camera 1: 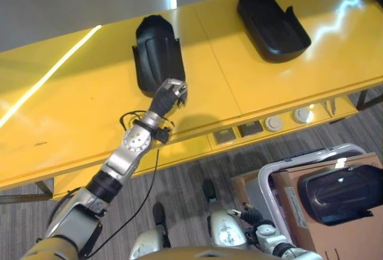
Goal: Move parts from the plastic box to the shelf.
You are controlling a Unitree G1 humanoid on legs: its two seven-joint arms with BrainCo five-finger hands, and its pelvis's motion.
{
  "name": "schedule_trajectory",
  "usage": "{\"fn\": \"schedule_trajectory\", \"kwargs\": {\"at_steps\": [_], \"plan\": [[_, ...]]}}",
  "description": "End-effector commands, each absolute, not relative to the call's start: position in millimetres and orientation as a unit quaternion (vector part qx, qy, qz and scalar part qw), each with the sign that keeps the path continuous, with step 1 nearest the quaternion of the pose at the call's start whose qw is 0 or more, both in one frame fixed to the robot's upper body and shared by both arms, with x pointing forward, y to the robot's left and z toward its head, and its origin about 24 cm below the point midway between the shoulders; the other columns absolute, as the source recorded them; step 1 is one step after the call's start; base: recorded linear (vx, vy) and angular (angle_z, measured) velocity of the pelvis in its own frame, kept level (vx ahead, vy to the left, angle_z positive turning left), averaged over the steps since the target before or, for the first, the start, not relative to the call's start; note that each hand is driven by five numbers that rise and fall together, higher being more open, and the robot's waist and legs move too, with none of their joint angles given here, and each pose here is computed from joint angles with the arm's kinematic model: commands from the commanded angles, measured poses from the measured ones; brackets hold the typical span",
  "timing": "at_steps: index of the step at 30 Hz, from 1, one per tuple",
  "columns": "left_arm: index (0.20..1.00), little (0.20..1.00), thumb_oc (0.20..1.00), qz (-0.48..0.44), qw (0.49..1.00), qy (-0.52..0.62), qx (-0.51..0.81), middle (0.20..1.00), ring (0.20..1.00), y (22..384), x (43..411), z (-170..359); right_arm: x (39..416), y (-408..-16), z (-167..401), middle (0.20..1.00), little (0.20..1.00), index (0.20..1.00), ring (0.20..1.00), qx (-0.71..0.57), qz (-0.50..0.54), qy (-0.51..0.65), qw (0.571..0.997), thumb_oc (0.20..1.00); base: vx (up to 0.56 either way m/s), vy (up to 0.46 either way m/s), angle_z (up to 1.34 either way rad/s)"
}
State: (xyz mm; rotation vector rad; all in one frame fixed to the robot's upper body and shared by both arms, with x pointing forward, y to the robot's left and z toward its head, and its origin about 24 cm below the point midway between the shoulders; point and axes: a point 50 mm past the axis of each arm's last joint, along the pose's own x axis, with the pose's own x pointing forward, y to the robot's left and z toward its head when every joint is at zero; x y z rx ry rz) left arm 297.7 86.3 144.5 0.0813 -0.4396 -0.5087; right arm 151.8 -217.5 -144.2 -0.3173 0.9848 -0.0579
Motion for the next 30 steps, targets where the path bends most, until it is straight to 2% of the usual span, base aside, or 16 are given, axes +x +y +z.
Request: {"fn": "schedule_trajectory", "kwargs": {"at_steps": [1, 2, 9, 14, 19, 23, 30], "plan": [[0.555, 0.555, 0.555, -0.285, 0.924, -0.253, 0.003, 0.555, 0.555, 89, 279, 154, 120, -212, -158, 1.0, 1.0, 1.0, 1.0, -0.141, -0.028, 0.521, 0.841, 1.0, 0.06, 0.007, 0.06], [1.0, 1.0, 1.0, -0.296, 0.924, -0.242, -0.008, 1.0, 1.0, 88, 273, 149, 117, -213, -159, 1.0, 1.0, 1.0, 1.0, -0.138, -0.031, 0.525, 0.839, 1.0, 0.04, 0.005, 0.05], [1.0, 1.0, 1.0, -0.302, 0.932, -0.198, 0.007, 1.0, 1.0, 103, 246, 124, 90, -215, -166, 1.0, 1.0, 1.0, 1.0, -0.129, -0.04, 0.569, 0.811, 1.0, 0.03, 0.075, 0.14], [1.0, 1.0, 1.0, -0.304, 0.932, -0.196, 0.016, 1.0, 1.0, 110, 241, 124, 82, -211, -169, 1.0, 1.0, 1.0, 1.0, -0.122, -0.038, 0.579, 0.805, 1.0, -0.01, 0.113, 0.24], [1.0, 1.0, 1.0, -0.277, 0.941, -0.194, 0.013, 1.0, 1.0, 118, 241, 120, 75, -207, -170, 1.0, 1.0, 1.0, 1.0, -0.08, -0.081, 0.583, 0.805, 1.0, -0.12, 0.2, -0.01], [1.0, 1.0, 1.0, -0.215, 0.956, -0.199, 0.017, 1.0, 1.0, 134, 243, 116, 71, -208, -170, 1.0, 1.0, 1.0, 1.0, -0.055, -0.13, 0.575, 0.806, 1.0, -0.16, 0.173, -1.08], [1.0, 1.0, 1.0, -0.185, 0.963, -0.192, 0.03, 1.0, 1.0, 141, 244, 110, 56, -220, -171, 1.0, 1.0, 1.0, 1.0, -0.08, -0.134, 0.594, 0.789, 1.0, -0.05, -0.025, -1.21]]}}
